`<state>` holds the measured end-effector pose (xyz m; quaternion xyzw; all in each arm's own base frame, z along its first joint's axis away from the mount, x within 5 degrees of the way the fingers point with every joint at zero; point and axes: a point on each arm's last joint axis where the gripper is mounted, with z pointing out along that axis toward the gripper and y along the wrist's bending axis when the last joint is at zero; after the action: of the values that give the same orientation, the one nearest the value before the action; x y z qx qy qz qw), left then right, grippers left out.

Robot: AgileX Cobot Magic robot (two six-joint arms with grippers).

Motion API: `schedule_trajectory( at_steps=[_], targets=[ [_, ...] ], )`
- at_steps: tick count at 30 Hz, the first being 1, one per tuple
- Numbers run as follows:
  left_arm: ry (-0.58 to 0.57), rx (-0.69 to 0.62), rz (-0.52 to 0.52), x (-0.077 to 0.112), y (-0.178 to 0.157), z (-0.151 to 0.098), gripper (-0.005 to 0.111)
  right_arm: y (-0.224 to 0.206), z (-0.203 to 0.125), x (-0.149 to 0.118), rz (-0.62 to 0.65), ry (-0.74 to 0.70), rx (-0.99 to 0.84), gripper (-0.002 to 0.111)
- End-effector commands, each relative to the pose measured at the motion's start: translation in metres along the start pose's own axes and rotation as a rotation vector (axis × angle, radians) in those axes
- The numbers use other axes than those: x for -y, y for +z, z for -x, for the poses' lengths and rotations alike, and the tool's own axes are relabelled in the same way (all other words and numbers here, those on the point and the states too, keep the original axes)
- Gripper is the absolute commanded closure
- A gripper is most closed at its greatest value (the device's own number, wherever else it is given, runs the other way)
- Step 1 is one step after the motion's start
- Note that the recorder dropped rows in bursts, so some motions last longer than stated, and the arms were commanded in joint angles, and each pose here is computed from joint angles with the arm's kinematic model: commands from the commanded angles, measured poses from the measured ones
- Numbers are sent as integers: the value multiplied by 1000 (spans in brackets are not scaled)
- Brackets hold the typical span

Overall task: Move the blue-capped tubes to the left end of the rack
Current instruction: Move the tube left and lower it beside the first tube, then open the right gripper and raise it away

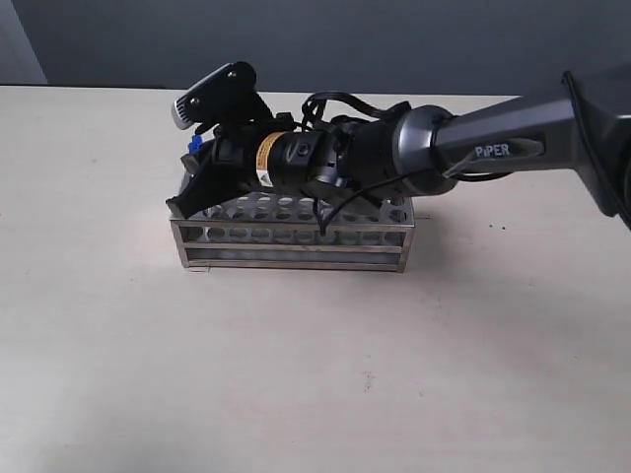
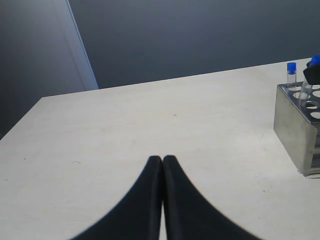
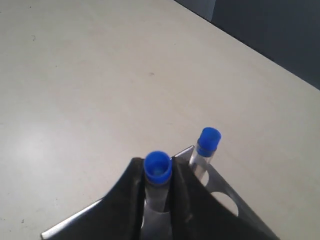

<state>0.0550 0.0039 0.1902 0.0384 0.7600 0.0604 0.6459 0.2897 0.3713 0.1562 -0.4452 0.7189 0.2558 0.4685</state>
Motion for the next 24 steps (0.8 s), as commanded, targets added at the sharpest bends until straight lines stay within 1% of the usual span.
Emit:
schedule_trajectory(
  at_steps=[1, 3, 4, 8, 11, 14, 16, 18, 21, 24],
  targets=[
    [-5, 12, -8, 0, 0, 2, 106, 3, -3, -1, 7, -1, 1, 89],
    [-5, 12, -8, 0, 0, 2, 106, 3, -2, -2, 9, -1, 4, 80],
    [-5, 12, -8, 0, 0, 2, 106, 3, -2, -2, 10, -1, 6, 78],
    [-5, 12, -8, 0, 0, 2, 106, 0, 4, -1, 6, 3, 21, 77],
    [-5, 12, -8, 0, 0, 2, 106, -11, 20, 6, -29, 54, 56, 77],
    [-5, 12, -8, 0, 0, 2, 106, -33, 44, 20, -76, 61, 96, 77],
    [-5, 12, -8, 0, 0, 2, 106, -52, 61, 34, -124, 65, 114, 77],
    [-5, 12, -8, 0, 0, 2, 106, -72, 71, 48, -189, 62, 81, 77],
    [-5, 12, -8, 0, 0, 2, 106, -101, 71, 59, -242, 70, 55, 77],
    [-5, 12, -8, 0, 0, 2, 106, -127, 57, 62, -260, 85, 34, 77]
  ],
)
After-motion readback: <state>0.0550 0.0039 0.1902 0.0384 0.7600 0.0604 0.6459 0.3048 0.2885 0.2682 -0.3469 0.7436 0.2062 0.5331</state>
